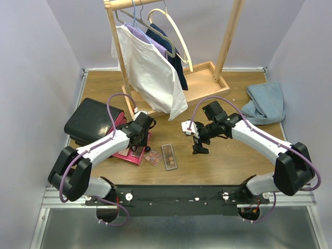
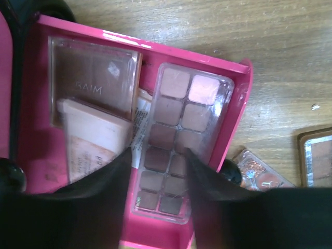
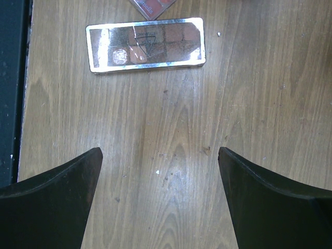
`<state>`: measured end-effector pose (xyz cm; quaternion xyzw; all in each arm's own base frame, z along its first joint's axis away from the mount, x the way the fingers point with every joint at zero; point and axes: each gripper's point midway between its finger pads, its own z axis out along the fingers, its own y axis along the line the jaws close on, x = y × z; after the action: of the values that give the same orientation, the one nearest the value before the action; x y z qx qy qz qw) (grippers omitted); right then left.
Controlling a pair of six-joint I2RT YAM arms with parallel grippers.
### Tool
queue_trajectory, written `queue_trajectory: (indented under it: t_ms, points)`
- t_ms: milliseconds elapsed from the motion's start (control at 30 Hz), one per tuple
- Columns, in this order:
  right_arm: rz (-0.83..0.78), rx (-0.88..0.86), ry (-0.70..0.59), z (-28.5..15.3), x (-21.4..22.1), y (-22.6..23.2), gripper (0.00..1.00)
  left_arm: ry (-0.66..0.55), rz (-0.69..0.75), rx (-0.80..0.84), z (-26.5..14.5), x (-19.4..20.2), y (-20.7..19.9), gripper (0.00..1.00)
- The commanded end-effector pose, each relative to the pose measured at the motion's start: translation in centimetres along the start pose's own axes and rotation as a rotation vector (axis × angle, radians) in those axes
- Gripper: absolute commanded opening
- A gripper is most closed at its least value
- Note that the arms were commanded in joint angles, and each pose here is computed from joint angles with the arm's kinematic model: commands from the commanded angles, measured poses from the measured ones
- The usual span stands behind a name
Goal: Organize the makeup
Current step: Place the makeup in the drawer.
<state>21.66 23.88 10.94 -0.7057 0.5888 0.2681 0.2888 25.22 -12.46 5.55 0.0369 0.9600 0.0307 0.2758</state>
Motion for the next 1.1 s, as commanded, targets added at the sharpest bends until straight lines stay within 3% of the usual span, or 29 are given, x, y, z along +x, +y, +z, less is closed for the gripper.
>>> queue_trajectory:
  t_ms: [0, 33, 133, 200, 433, 833, 1067]
  points:
    - [0.019, -0.039, -0.004, 0.3, 0.5, 1.0, 1.0, -0.01, -0.034, -0.062, 0.5, 0.2, 1.3, 0.67]
    - [0.019, -0.039, -0.004, 0.3, 0.5, 1.0, 1.0, -0.01, -0.036, -0.062, 0.5, 0.3, 1.2, 0.77]
    - [0.019, -0.038, -0.006, 0.2, 0.5, 1.0, 1.0, -0.014, -0.04, -0.065, 0.4, 0.2, 1.3, 0.91]
    - [0.019, -0.037, -0.005, 0.2, 0.5, 1.0, 1.0, -0.012, -0.042, -0.068, 0.5, 0.1, 1.5, 0.94]
    - [0.02, -0.038, -0.006, 0.2, 0.5, 1.0, 1.0, -0.049, -0.047, -0.021, -0.6, -1.0, 0.9, 0.94]
    - [0.026, -0.052, -0.016, 0.5, 0.6, 1.2, 1.0, -0.177, -0.073, 0.224, -5.4, -3.7, -1.8, 0.95]
    - [-0.001, -0.163, -0.076, 2.2, -0.4, 3.7, 1.0, -0.281, -0.091, 0.364, -8.3, -4.5, -2.8, 0.98]
